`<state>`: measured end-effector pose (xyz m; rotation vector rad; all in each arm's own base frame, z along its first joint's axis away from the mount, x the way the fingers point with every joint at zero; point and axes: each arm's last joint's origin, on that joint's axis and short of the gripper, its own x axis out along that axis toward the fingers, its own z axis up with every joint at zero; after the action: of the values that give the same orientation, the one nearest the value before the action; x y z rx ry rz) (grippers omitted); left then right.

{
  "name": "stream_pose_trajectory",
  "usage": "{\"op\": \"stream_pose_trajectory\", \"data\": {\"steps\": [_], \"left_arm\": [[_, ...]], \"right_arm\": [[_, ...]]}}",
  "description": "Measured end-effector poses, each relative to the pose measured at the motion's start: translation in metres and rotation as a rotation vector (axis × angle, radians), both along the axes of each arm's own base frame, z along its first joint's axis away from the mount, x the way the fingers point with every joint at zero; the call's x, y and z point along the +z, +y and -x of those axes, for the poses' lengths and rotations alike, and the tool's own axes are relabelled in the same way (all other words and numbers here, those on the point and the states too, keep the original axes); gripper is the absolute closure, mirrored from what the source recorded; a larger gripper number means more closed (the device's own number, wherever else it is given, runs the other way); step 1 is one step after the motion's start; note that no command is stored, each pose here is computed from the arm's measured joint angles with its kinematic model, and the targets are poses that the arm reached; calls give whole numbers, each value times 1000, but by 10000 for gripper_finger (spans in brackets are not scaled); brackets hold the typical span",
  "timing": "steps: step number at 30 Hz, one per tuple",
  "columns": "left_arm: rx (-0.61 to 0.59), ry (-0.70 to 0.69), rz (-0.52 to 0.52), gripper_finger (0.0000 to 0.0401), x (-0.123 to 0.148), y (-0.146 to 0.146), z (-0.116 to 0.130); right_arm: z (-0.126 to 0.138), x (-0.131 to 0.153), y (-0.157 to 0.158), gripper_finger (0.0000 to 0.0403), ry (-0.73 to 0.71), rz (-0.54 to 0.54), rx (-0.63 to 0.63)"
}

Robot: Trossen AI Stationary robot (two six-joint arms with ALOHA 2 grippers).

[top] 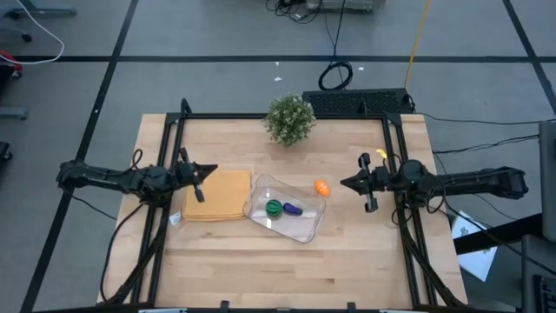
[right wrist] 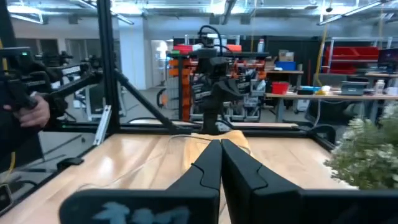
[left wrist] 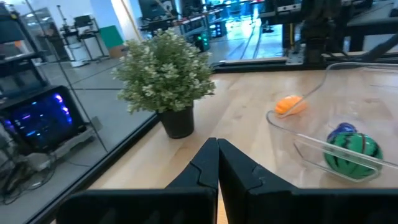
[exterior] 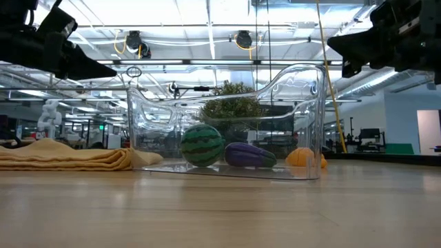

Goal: Pick and placing Produce into tupperware
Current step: Put the bread into the transparent bin

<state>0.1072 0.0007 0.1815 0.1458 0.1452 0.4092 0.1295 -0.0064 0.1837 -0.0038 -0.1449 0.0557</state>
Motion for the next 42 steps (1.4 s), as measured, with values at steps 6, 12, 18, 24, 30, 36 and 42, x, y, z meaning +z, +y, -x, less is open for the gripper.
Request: {"op": "stream_pose_trajectory", "data": {"steps": [6,12,18,24,30,36,42], "left_arm": [[0,1,-1,398,0,0,0],[-27,14,-4,398,-1,-1,0],[-28,16,0,398,-1,-1,0],[-27,15,1,398,-1,-1,0],[-28,17,3,398,-2,-1,0],[-28,18,5,398,-2,-1,0],[-29,16,9,398,-2,-1,0]], "right_arm": [[0,-8,-5,403,78,-10,-39],[-1,-10,-6,403,98,-12,-47],[-1,-9,-6,403,91,-12,-47],[-1,-9,-6,403,91,-12,-47],[0,-6,-7,403,63,-42,-79],[-1,-9,-9,403,96,-117,-147],[-6,-3,-10,403,126,-122,-148]]}}
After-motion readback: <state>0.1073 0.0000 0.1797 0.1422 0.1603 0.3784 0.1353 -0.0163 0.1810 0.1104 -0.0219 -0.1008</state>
